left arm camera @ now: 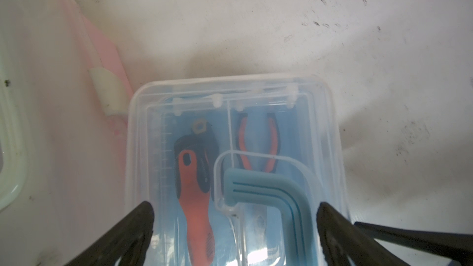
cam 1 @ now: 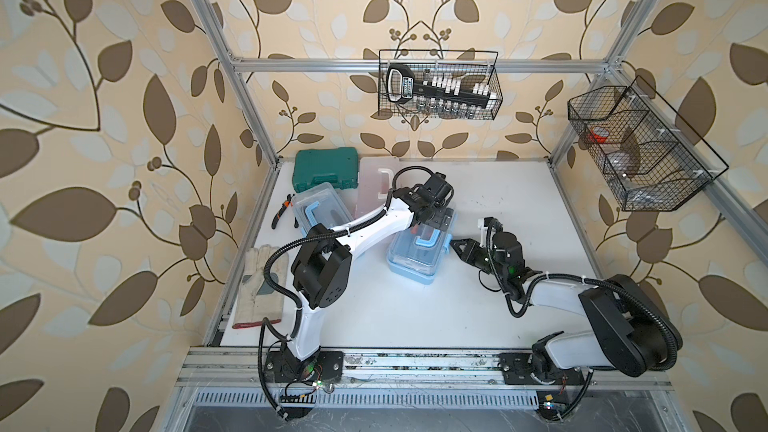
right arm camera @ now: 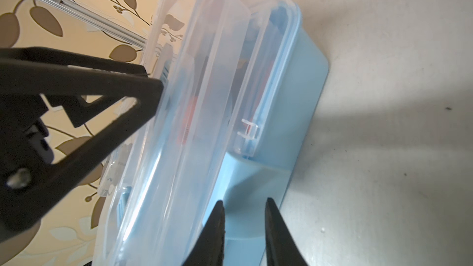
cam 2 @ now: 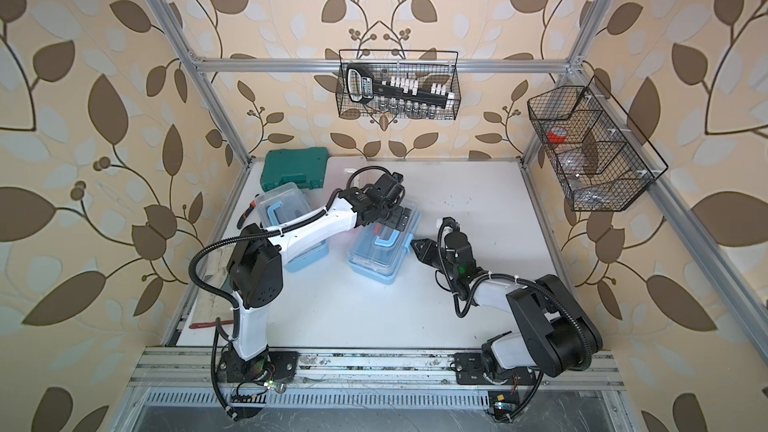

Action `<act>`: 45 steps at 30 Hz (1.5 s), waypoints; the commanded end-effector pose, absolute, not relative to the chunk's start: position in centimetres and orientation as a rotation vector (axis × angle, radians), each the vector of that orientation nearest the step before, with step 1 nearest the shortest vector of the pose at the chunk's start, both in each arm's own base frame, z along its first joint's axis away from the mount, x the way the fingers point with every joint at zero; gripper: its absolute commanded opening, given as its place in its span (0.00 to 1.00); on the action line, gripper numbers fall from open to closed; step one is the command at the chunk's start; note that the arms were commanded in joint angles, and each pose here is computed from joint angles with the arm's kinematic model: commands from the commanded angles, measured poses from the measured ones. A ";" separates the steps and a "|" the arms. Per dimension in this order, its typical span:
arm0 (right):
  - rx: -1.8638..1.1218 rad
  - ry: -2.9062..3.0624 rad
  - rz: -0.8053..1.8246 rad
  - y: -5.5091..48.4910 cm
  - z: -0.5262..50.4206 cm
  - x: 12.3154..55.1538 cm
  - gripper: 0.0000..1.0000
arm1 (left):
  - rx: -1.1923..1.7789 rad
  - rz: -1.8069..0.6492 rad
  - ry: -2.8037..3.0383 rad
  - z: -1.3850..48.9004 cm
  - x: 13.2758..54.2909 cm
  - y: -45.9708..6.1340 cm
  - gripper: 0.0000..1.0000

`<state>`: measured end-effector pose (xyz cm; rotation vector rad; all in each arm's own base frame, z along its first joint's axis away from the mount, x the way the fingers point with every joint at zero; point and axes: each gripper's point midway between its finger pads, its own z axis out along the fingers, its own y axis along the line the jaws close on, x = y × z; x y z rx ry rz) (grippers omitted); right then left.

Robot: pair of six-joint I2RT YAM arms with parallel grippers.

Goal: Close toolboxes
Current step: Fasten the toolbox latch on the toolbox.

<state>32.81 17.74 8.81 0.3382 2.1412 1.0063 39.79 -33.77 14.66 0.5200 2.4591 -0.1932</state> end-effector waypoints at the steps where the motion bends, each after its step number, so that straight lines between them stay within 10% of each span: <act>1: 0.365 2.187 0.963 17.1 7.2 32.2 0.23 | 0.595 -0.143 2.832 5.7 33.2 -31.6 0.99; 45: 0.265 2.202 1.016 22.9 9.6 37.1 0.20 | 0.659 -0.304 3.011 -2.3 24.9 -35.4 0.99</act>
